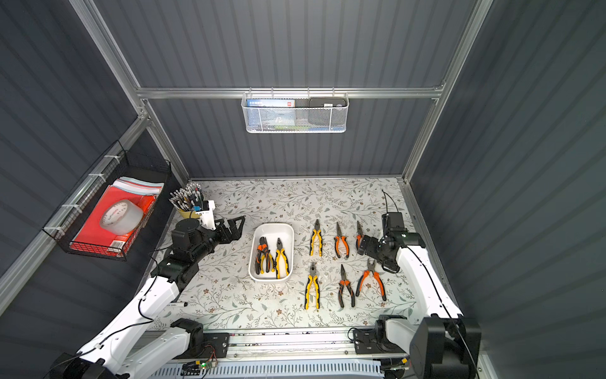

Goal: Take the pliers out of the storage box
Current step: Place the pliers at the center of the board.

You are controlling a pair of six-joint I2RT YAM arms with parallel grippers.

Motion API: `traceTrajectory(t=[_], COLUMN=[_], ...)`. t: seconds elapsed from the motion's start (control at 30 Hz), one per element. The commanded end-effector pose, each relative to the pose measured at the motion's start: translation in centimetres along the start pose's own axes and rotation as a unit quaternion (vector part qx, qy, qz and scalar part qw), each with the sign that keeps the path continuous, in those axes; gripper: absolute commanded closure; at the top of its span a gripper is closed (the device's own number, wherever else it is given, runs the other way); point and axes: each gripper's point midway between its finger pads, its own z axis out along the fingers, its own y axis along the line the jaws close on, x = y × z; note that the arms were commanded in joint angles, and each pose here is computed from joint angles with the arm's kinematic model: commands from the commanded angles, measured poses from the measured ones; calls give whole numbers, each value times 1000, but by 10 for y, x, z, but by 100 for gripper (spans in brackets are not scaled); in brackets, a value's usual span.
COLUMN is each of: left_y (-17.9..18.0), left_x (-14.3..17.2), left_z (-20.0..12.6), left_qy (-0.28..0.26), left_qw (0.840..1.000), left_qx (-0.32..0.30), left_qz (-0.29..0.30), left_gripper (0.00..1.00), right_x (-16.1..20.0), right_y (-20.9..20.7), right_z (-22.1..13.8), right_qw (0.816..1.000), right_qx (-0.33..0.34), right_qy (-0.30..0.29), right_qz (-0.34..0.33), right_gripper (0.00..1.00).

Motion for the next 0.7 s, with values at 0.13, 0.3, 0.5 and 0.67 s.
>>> traceTrajectory(t=[0.13,0.3,0.5,0.67], left_y=[-9,-4,-1,1], left_x=[-5,2,5,7], left_z=[-7,0,3,6], left_qy=[-20,-4,1,6], left_qw=[999,1000,1000,1000], left_qx=[23,13,7,4], left_qz=[17,15,14,13], left_gripper=[1,1,1,1], right_x=[-2,-10,-4,8], right_y=[-22,-30,-30,-26], right_z=[17,41,64,79], right_qw=[998,995,995,993], right_qx=[66,94,91,88], right_qy=[7,12,39,74], right_qz=[11,1,-6,-18], right_gripper=[6,9,20,23])
